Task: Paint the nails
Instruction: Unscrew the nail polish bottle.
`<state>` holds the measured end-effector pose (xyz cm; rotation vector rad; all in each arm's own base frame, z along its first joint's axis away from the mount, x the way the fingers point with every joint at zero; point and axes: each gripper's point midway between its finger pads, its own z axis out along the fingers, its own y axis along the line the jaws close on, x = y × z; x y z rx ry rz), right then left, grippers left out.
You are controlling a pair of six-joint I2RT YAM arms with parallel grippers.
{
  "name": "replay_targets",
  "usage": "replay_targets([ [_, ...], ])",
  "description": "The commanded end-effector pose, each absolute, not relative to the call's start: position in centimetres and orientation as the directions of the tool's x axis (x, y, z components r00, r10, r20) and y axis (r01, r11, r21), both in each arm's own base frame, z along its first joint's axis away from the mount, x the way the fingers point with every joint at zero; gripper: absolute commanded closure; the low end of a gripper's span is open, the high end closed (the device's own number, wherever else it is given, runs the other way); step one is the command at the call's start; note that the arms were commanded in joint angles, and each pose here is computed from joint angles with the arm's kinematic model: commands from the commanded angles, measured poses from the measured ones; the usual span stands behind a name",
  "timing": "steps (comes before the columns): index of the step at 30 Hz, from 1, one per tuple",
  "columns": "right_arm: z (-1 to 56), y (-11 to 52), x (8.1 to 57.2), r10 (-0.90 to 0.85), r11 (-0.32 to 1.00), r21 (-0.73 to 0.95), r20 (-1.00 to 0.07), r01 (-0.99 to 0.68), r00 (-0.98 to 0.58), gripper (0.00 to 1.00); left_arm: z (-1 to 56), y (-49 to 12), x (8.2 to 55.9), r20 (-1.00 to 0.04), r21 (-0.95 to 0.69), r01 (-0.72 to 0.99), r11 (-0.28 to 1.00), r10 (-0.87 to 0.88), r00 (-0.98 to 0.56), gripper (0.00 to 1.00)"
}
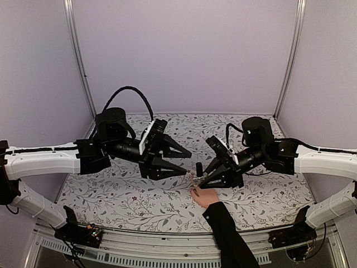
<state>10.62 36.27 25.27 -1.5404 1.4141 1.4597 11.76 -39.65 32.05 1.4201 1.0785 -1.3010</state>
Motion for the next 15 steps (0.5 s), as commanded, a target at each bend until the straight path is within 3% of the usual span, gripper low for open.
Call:
replay_targets([
  [1,26.3,36.5,9.1,-0.298,-0.359,0.253,-0.943,-0.899,-0.146,1.0,32.1,-40.6,10.0,-0.996,0.072,0.942,-0.328,0.02,0.083,0.48],
  [5,26.2,37.0,8.9,-0.31,-0.372,0.257,-0.94,-0.892,-0.142,1.0,31.5,-41.8,9.7,-0.997,0.048,0.931,-0.361,0.046,0.069,0.53],
  [15,26.1,37.2,8.8,-0.309,-0.383,0.247,-0.942,-0.89,-0.129,1.0,31.4,-42.3,8.9,-0.998,0.023,0.912,-0.41,0.041,0.044,0.82],
])
